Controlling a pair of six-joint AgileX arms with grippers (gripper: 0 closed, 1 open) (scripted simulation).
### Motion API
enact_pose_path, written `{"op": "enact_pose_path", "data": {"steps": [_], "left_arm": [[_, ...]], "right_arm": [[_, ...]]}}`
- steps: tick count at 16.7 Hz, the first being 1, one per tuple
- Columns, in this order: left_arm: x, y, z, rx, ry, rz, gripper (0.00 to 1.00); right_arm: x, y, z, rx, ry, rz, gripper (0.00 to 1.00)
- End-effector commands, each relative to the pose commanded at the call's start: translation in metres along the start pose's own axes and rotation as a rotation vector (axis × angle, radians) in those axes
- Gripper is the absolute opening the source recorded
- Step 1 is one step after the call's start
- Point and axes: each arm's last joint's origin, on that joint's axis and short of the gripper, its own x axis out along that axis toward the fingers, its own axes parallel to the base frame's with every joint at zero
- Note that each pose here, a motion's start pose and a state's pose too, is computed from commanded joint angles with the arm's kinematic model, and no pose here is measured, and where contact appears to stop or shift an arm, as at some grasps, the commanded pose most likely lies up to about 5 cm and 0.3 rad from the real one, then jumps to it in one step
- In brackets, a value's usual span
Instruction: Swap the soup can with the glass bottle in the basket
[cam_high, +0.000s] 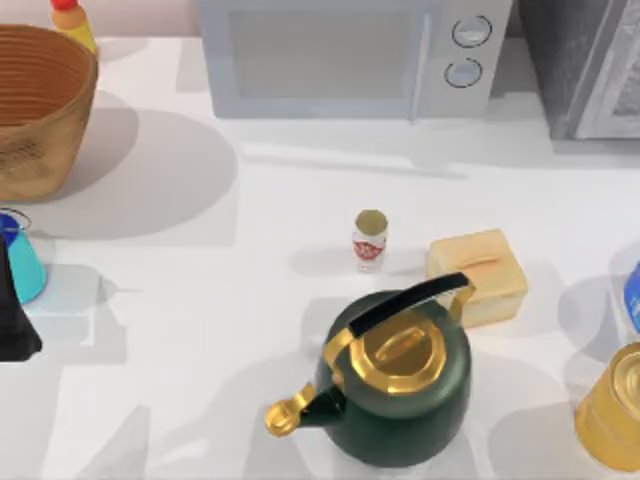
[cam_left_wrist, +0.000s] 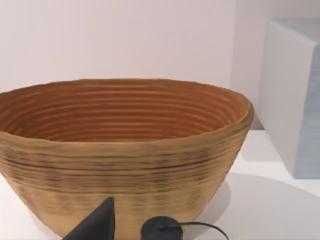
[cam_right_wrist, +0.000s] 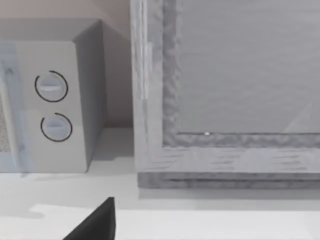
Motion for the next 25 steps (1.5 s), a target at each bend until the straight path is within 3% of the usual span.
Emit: {"op": "enact_pose_path", "data": {"steps": [6, 12, 18, 25], "left_arm": [[0.036, 0.007, -0.012, 0.007, 0.091, -0.005, 1.0], [0.068, 0.018, -0.051, 0.004, 0.213, -0.012, 1.0], [0.078, 0.024, -0.085, -0.002, 0.286, -0.018, 1.0], [0.078, 0.024, -0.09, -0.003, 0.298, -0.022, 1.0]], "right_arm": [[0.0, 0.0, 0.0, 0.0, 0.0, 0.0, 1.0], [0.0, 0.0, 0.0, 0.0, 0.0, 0.0, 1.0], [0.0, 0.0, 0.0, 0.0, 0.0, 0.0, 1.0], [0.0, 0.0, 0.0, 0.0, 0.0, 0.0, 1.0]]}}
